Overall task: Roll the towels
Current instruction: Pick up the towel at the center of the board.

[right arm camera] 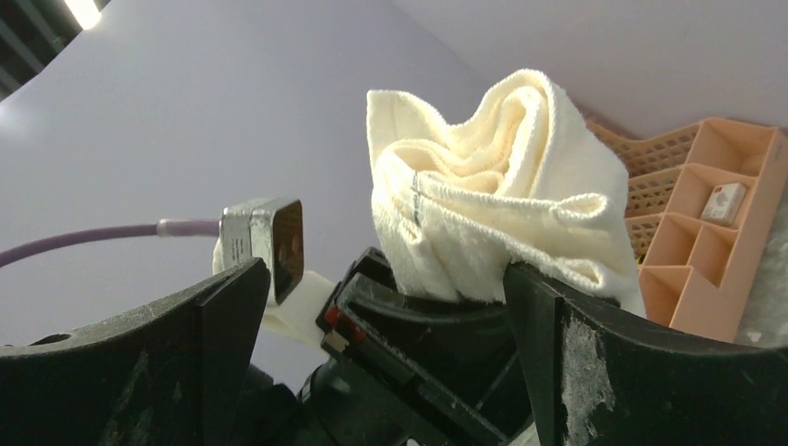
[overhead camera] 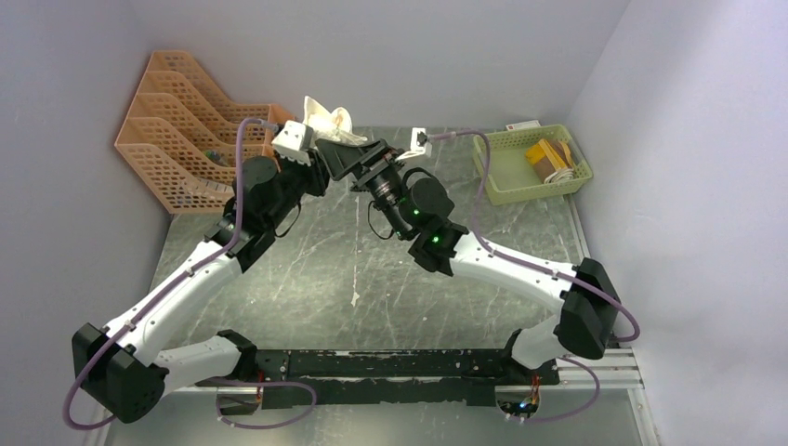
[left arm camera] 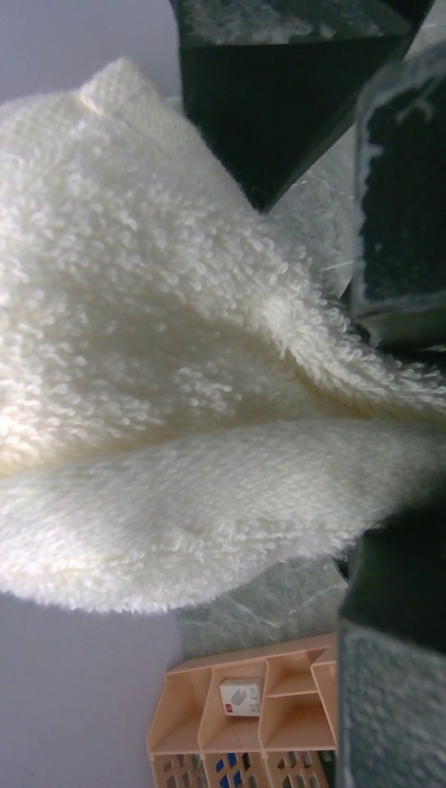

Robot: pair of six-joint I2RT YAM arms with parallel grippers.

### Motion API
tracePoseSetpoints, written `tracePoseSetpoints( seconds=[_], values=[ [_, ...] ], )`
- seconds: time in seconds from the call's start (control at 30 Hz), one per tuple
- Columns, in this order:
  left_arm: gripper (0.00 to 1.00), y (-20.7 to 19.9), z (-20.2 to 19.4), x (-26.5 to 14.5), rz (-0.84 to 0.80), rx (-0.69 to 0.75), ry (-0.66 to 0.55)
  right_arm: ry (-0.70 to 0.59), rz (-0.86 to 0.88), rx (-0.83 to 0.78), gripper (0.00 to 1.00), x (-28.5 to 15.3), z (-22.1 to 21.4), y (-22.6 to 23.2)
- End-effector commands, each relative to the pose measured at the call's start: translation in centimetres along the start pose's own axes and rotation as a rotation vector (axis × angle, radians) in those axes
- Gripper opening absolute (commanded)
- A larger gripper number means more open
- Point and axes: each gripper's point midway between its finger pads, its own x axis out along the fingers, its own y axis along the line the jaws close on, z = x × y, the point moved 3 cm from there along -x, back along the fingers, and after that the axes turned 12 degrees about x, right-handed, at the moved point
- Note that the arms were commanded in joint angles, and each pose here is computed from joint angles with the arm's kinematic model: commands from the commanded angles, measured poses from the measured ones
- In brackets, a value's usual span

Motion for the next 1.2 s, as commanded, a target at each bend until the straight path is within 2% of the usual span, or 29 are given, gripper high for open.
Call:
tracePoseSetpoints(
  seconds=[0.0,0.13,0.53,1.17],
  values=[
    [0.07,-0.6,2.8,-0.8,-0.037,0.011,-0.066,-0.065,-0.029,-0.058,1.00,1.2,1.3,0.2],
    [0.07,-0.9,2.5,-1.1,-0.057,0.013,-0.062,-0.089,-0.053,-0.103,1.00,2.3,1.8,0.1],
    [0.07,-1.6,2.6,-1.4,-0.101,0.032,-0.083,-0.054,-0.205,-0.238,1.00,4.5,0.2,-2.4],
    [0.07,-5.5,2.1,-2.4,-0.378,0.177,-0.142,0.057,-0.326,-0.389,1.00,5.8,-3.2,-5.1]
  ],
)
